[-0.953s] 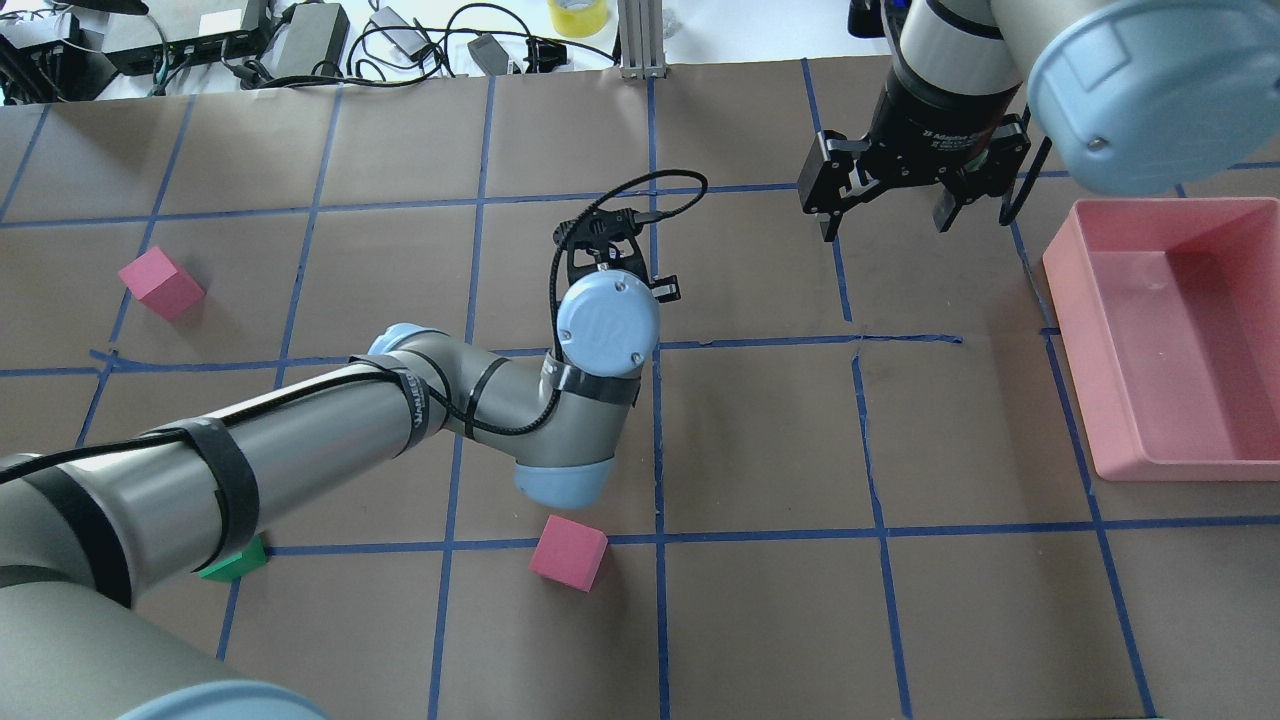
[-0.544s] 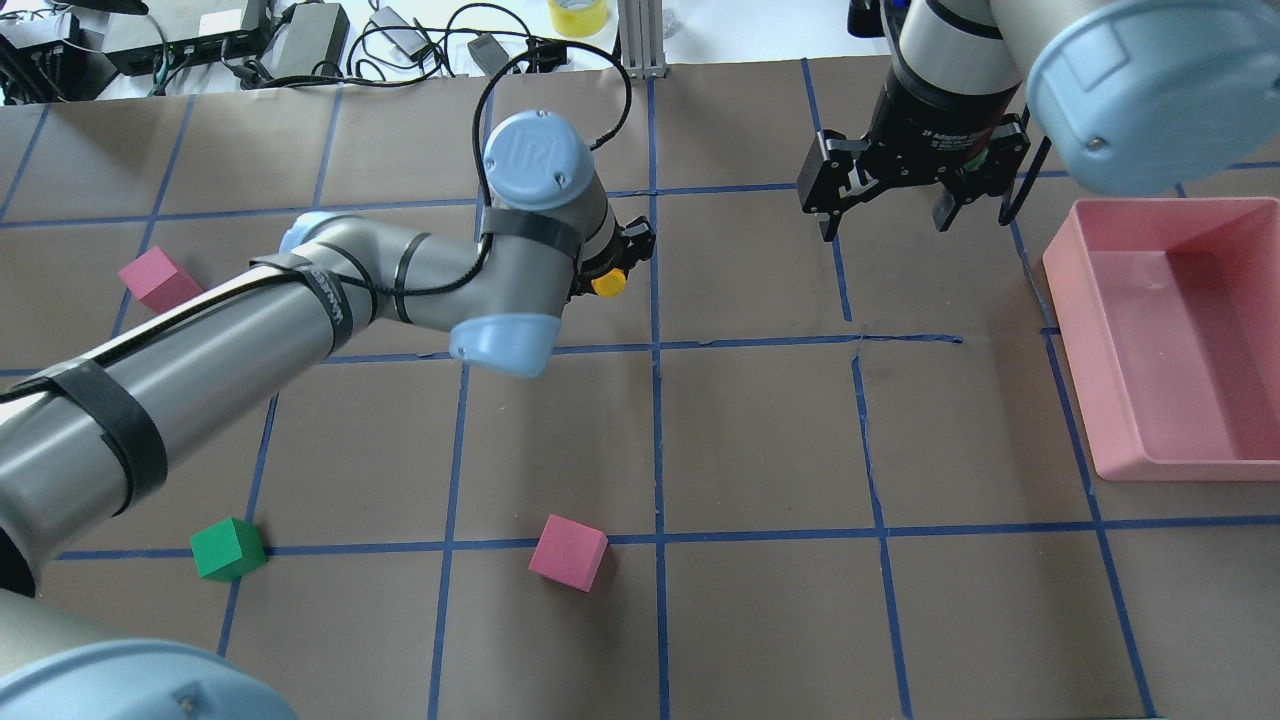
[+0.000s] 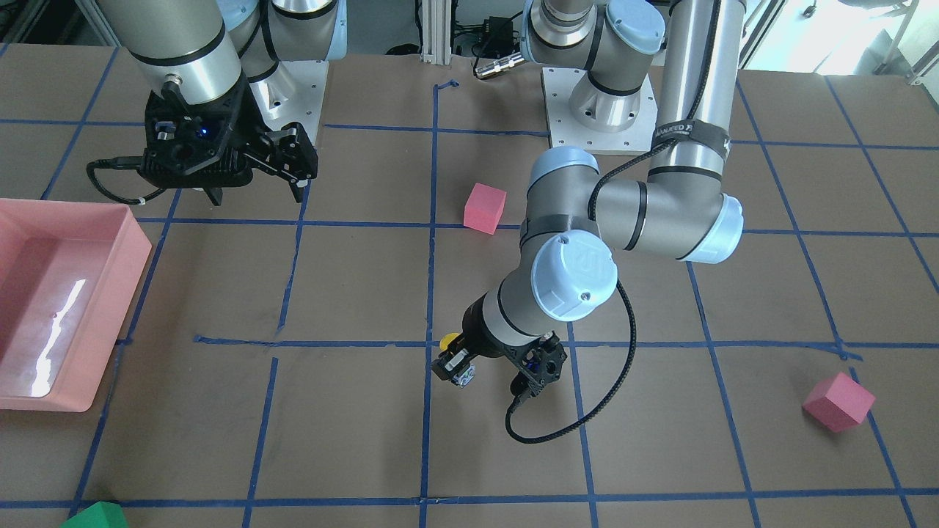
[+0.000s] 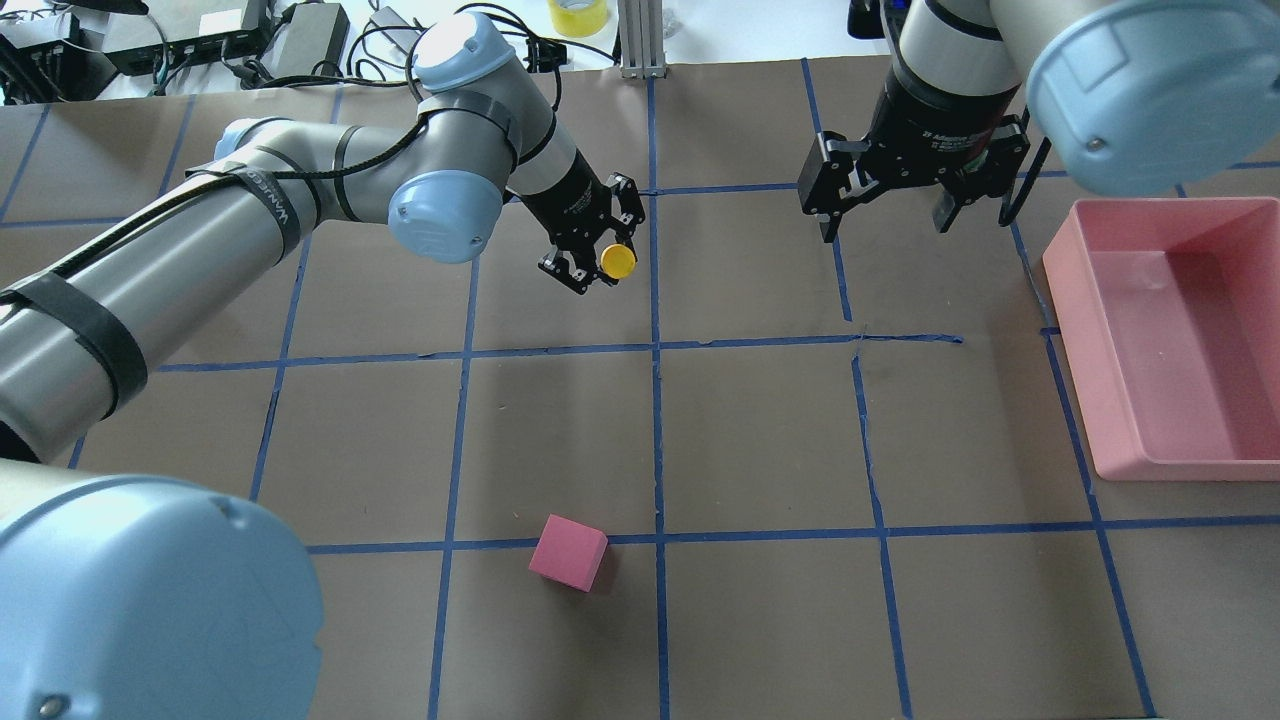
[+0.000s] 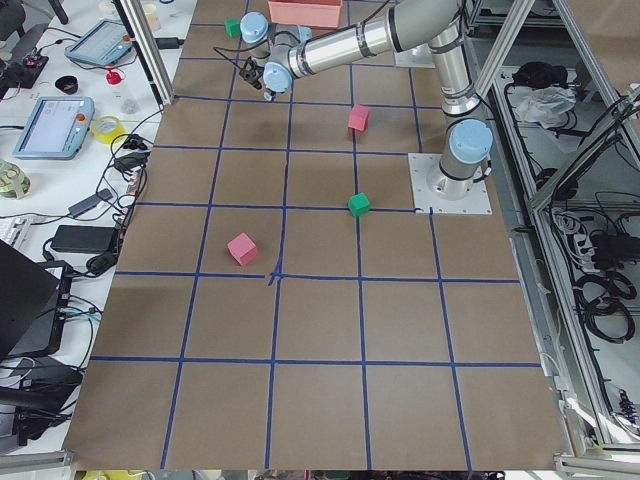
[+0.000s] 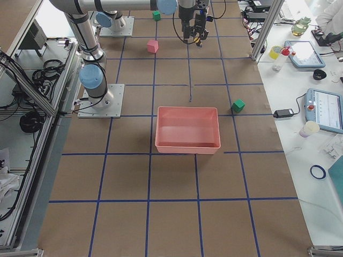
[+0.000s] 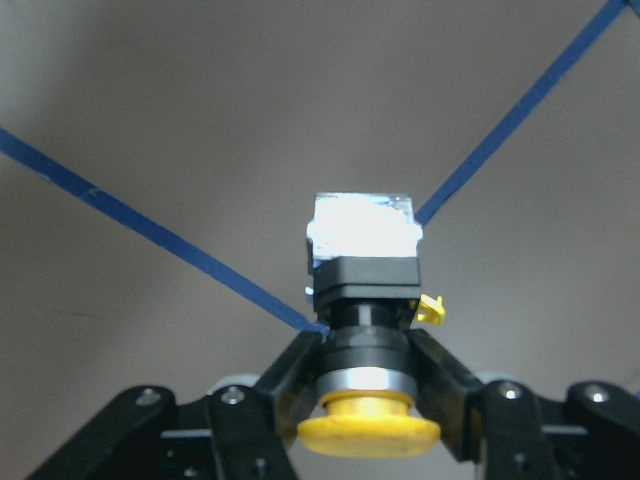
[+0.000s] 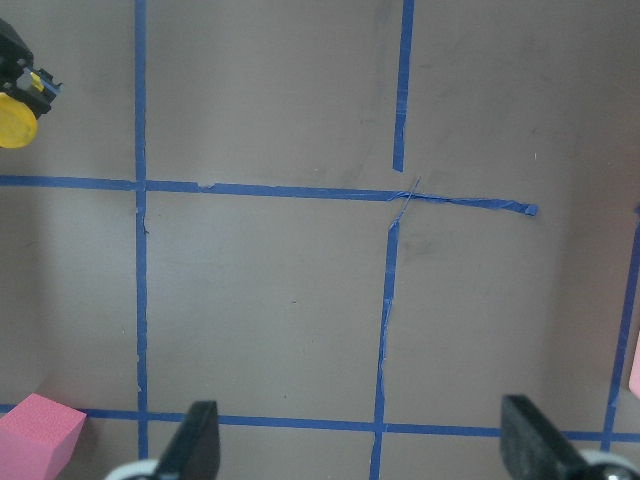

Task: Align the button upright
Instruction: 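Lower the switch onto the table upright with the left gripper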

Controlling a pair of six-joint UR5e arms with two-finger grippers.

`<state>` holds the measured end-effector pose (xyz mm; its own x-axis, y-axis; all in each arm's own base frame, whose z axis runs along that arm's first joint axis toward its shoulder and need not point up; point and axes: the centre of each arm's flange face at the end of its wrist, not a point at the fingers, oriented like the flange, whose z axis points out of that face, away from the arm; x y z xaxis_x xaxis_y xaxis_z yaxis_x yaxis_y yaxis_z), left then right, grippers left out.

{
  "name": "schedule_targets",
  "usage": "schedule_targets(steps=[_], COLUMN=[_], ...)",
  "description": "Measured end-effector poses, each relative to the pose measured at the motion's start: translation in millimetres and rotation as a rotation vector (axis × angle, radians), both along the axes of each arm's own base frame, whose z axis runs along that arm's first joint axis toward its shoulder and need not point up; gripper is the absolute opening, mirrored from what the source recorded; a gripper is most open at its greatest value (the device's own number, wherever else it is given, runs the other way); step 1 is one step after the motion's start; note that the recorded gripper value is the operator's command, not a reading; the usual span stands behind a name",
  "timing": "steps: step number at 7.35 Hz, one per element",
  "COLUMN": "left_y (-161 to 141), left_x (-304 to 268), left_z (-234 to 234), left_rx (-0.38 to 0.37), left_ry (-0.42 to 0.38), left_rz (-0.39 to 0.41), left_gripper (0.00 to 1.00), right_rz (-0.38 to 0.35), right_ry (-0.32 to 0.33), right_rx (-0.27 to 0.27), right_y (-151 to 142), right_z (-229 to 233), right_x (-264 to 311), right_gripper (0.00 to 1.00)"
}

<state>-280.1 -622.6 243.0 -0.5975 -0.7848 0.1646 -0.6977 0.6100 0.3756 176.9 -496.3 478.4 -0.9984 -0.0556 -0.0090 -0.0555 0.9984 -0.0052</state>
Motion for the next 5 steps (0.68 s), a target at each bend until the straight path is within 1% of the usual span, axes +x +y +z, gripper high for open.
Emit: schedule_targets(steps=[1,2,3,5], left_y=[-1,0,3,7], left_x=[-1,-2,-4,-6], left_z=[-18,-31,-39,-43], left_rx=[0.064,0.113,0.144,0.174], left_ry=[0.049,0.076,0.1,0.142], left_rz=[0.048,0.087,0.107,0.122], left_gripper=[0.0,0.0,0.0,0.0], right_rz=[0.0,0.0,0.0,-0.001], right_ry=[0.0,0.001,0.001,0.001], right_rx=[0.002,0.003,0.003,0.004], right_y=[0,0,0,0], right_z=[-1,-1,-2,-2], right_x=[0,0,0,0], right_gripper=[1.0,1.0,1.0,1.0])
